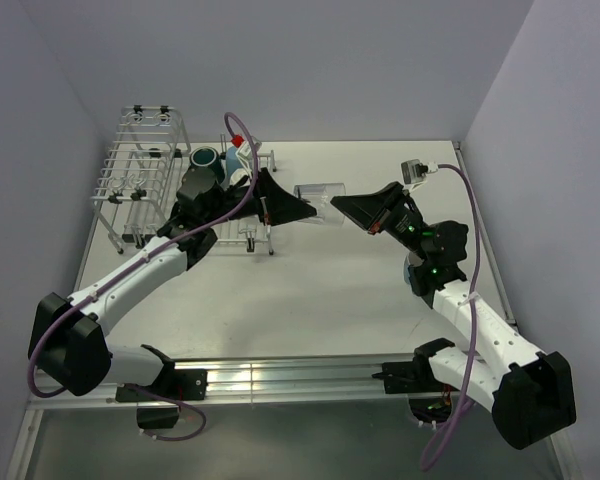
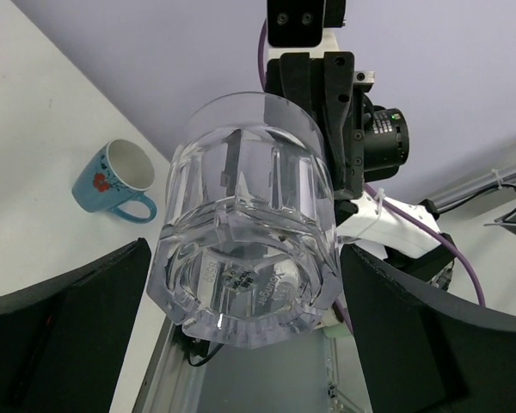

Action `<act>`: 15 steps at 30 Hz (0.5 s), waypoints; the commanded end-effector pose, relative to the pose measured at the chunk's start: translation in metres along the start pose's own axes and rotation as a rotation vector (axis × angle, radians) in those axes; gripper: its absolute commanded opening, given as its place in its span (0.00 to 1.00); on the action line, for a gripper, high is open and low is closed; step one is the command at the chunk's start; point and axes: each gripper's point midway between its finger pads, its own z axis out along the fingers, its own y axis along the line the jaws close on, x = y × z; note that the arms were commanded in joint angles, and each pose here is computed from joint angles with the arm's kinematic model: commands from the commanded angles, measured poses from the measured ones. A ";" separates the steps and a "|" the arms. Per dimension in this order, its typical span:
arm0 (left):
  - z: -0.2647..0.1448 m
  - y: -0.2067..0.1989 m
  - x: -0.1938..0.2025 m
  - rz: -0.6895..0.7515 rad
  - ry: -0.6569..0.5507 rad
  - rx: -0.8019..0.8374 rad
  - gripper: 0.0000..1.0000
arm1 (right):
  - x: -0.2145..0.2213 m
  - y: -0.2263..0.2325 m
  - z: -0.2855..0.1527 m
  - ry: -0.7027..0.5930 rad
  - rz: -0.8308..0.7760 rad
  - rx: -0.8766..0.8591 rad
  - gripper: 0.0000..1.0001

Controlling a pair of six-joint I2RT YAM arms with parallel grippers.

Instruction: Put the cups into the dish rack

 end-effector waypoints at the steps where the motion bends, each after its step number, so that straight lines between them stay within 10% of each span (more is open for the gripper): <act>1: 0.003 -0.015 -0.002 0.028 -0.005 0.066 0.99 | -0.003 0.027 0.000 -0.012 -0.053 -0.106 0.00; 15: 0.008 -0.016 -0.002 0.015 -0.014 0.064 0.95 | 0.006 0.021 0.004 0.010 -0.112 -0.057 0.00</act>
